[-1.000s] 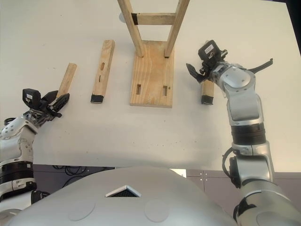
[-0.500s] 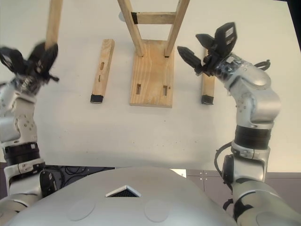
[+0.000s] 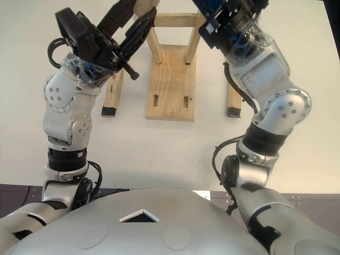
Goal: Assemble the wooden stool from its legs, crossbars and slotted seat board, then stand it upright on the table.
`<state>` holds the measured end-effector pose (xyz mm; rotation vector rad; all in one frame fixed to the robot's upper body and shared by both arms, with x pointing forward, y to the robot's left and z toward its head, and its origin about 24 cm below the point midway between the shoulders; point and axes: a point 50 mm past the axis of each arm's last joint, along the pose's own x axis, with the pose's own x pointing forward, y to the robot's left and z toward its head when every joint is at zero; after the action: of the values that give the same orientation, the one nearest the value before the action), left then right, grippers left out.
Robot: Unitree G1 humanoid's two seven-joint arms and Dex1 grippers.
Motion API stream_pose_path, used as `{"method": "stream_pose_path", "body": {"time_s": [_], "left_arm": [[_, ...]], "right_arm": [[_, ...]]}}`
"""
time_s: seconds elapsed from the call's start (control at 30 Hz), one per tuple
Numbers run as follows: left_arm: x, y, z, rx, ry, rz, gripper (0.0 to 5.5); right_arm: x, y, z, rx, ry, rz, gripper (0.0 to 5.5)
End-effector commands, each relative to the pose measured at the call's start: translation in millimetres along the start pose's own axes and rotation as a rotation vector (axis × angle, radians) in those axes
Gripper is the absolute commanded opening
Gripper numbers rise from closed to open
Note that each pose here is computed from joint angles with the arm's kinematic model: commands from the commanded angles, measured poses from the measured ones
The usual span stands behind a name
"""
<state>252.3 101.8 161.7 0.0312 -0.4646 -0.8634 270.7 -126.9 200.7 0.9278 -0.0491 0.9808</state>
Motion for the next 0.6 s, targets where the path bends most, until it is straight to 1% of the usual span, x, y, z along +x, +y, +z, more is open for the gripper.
{"method": "stream_pose_path", "body": {"time_s": [0.03, 0.37, 0.43, 0.6], "left_arm": [[-1.7, -4.7, -2.5, 0.017, 0.012, -0.013, 1.25], [-2.7, -7.7, -5.0, 0.032, 0.025, -0.040, 1.25], [-2.3, -7.8, -4.8, 0.035, 0.026, -0.046, 1.25], [-2.1, -8.2, -6.1, 0.035, 0.034, -0.051, 1.25]], "right_arm": [[6.9, 3.7, 8.5, 0.051, -0.050, 0.021, 3.54], [7.2, 2.7, 9.7, 0.064, -0.043, -0.007, 1.93], [6.8, -0.1, 8.1, 0.060, -0.033, -0.029, 1.52], [6.6, -4.5, 6.7, 0.060, -0.016, -0.053, 0.79]]}}
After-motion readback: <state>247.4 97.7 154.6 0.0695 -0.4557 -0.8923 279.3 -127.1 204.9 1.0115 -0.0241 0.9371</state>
